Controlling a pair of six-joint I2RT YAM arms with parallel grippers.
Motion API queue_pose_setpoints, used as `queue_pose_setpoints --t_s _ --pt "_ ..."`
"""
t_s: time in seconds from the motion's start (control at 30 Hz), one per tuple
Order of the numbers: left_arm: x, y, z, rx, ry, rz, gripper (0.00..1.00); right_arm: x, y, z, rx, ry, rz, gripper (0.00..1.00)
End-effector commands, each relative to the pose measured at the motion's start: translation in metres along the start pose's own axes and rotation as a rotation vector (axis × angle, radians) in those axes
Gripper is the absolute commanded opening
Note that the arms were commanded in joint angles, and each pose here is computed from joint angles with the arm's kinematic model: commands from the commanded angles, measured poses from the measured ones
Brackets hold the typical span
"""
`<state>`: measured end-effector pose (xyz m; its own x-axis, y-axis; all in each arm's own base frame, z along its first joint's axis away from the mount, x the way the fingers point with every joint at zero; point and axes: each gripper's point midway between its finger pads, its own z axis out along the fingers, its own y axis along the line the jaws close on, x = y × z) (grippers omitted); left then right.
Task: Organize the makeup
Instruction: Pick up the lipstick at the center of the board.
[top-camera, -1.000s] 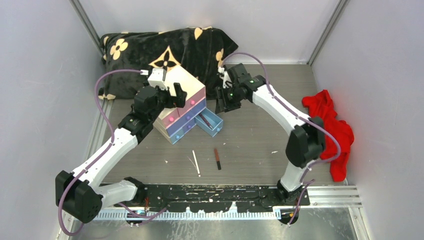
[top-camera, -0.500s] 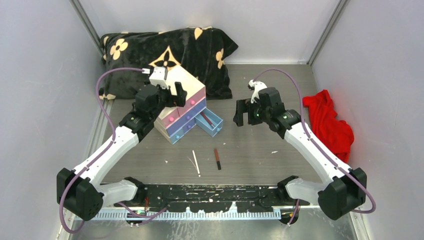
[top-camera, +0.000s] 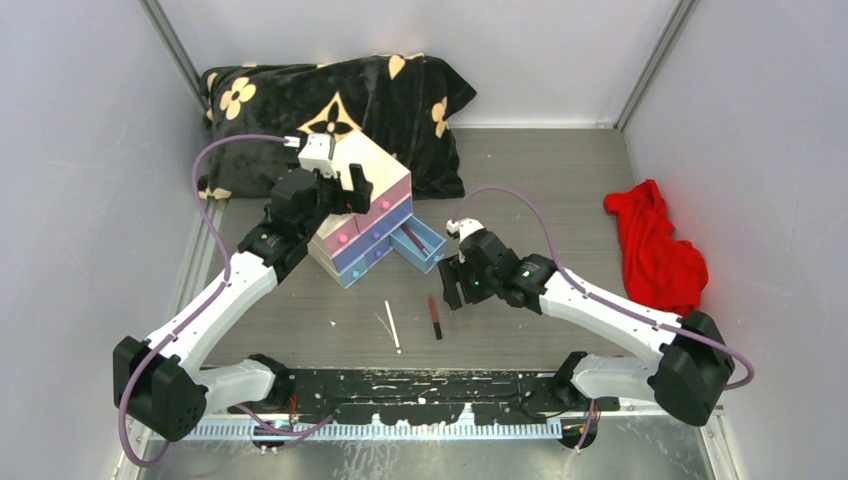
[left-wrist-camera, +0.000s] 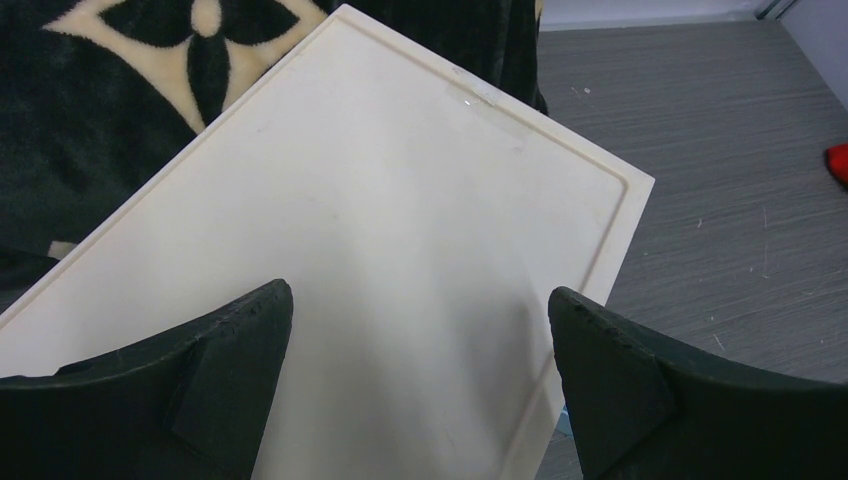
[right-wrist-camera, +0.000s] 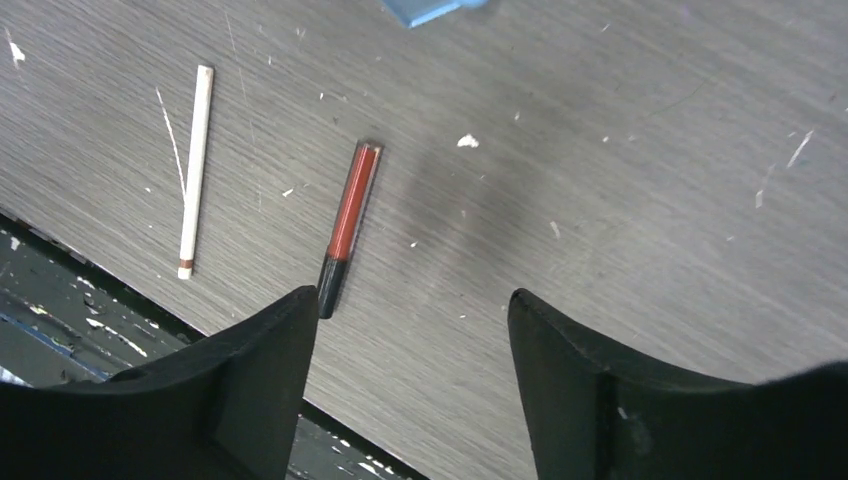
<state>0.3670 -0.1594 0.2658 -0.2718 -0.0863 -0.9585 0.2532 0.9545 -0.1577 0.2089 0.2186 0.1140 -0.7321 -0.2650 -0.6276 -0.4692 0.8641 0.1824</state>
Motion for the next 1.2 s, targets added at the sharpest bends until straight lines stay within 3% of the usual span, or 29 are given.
queue_pose_setpoints --t_s 0.0,0.47,0.8,1.17 --pt "0.064 0.017 -0.005 -0.062 0.23 0.022 0.99 0.005 0.009 0.012 0.06 -0.026 0.085 0.72" --pt "0.067 0.015 -0.011 -0.041 0.223 0.017 0.99 0.037 0.041 0.074 0.19 0.051 0.03 0.69" --pt "0.07 0.016 -0.012 -0.043 0.221 0.016 0.99 0.036 0.046 0.074 0.167 0.044 0.035 0.67" --pt "0.067 0.018 -0.015 -0.049 0.21 0.017 0.99 0.049 0.019 0.074 0.282 0.097 -0.044 0.69"
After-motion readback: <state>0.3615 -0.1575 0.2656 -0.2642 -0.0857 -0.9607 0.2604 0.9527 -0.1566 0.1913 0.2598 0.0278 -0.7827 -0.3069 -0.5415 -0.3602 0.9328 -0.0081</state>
